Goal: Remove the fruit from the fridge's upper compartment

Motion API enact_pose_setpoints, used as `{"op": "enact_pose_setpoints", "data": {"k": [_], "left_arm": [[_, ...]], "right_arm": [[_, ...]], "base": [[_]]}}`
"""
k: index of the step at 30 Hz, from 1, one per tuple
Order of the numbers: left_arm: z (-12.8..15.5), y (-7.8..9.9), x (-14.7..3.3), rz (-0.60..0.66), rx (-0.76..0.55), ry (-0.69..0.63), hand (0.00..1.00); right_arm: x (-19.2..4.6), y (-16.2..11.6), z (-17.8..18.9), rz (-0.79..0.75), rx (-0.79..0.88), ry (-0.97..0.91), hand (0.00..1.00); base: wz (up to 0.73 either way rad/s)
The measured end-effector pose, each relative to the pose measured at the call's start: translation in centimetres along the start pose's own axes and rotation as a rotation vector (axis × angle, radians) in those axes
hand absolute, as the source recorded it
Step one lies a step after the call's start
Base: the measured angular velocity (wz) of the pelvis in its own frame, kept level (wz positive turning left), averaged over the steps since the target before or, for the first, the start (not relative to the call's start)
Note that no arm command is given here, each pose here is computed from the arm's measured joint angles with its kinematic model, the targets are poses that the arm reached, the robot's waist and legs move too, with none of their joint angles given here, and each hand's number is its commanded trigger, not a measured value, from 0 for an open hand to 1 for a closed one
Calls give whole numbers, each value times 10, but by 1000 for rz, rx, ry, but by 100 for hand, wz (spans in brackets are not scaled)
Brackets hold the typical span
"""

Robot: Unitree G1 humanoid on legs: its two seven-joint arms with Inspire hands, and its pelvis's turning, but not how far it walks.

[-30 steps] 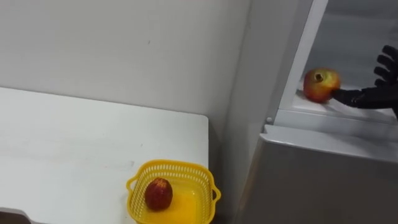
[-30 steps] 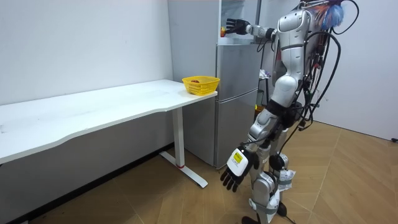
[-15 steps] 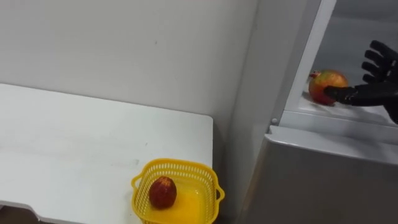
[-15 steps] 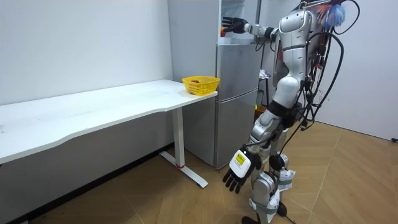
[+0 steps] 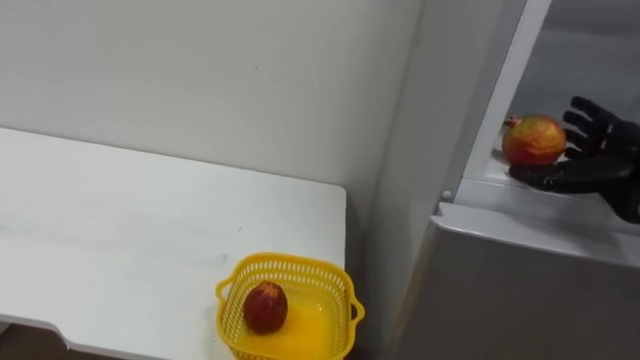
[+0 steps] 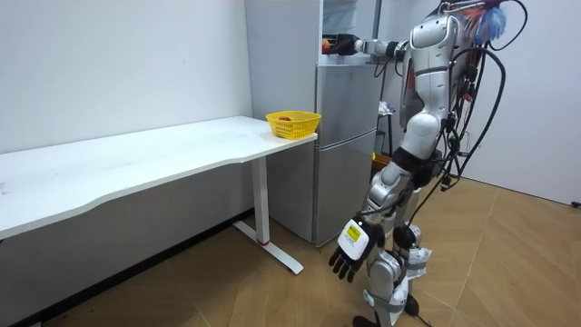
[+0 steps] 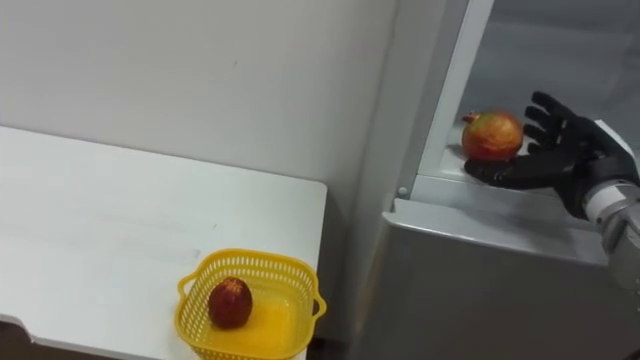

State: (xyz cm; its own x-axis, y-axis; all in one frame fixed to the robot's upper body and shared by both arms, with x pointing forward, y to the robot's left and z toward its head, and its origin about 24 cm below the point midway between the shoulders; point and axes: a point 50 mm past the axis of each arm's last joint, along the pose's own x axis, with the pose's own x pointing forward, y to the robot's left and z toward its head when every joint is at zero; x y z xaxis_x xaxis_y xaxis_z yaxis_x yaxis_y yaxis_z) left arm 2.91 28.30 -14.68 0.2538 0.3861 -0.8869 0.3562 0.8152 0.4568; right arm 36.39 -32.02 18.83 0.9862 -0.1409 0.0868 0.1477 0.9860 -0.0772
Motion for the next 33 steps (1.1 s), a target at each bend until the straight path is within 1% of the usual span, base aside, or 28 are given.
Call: {"op": "enact_pose_setpoints", "data": {"k": [5, 6, 7, 15, 20, 26, 33], "left_arm": [[-1, 0, 0, -11, 1, 12, 0], [-1, 0, 0, -15, 1, 14, 0], [-1, -1, 0, -21, 1, 17, 0], [5, 0, 1, -55, 6, 3, 0], [5, -1, 1, -66, 19, -1, 0], [13, -1, 2, -81, 38, -23, 0], [13, -1, 2, -74, 35, -23, 0]], "right_arm": [[-1, -3, -6, 1, -18, 28, 1], [-1, -4, -7, -2, -20, 33, 92], [-1, -5, -9, -7, -26, 43, 100], [-2, -9, -15, -23, -52, 78, 100], [-1, -4, -7, -9, -137, 55, 100], [1, -3, -2, -24, -148, 26, 100], [2, 2, 9, -16, -151, -18, 100]], "base": [[1], [0], [0], [1], [0], [0], [0]]}}
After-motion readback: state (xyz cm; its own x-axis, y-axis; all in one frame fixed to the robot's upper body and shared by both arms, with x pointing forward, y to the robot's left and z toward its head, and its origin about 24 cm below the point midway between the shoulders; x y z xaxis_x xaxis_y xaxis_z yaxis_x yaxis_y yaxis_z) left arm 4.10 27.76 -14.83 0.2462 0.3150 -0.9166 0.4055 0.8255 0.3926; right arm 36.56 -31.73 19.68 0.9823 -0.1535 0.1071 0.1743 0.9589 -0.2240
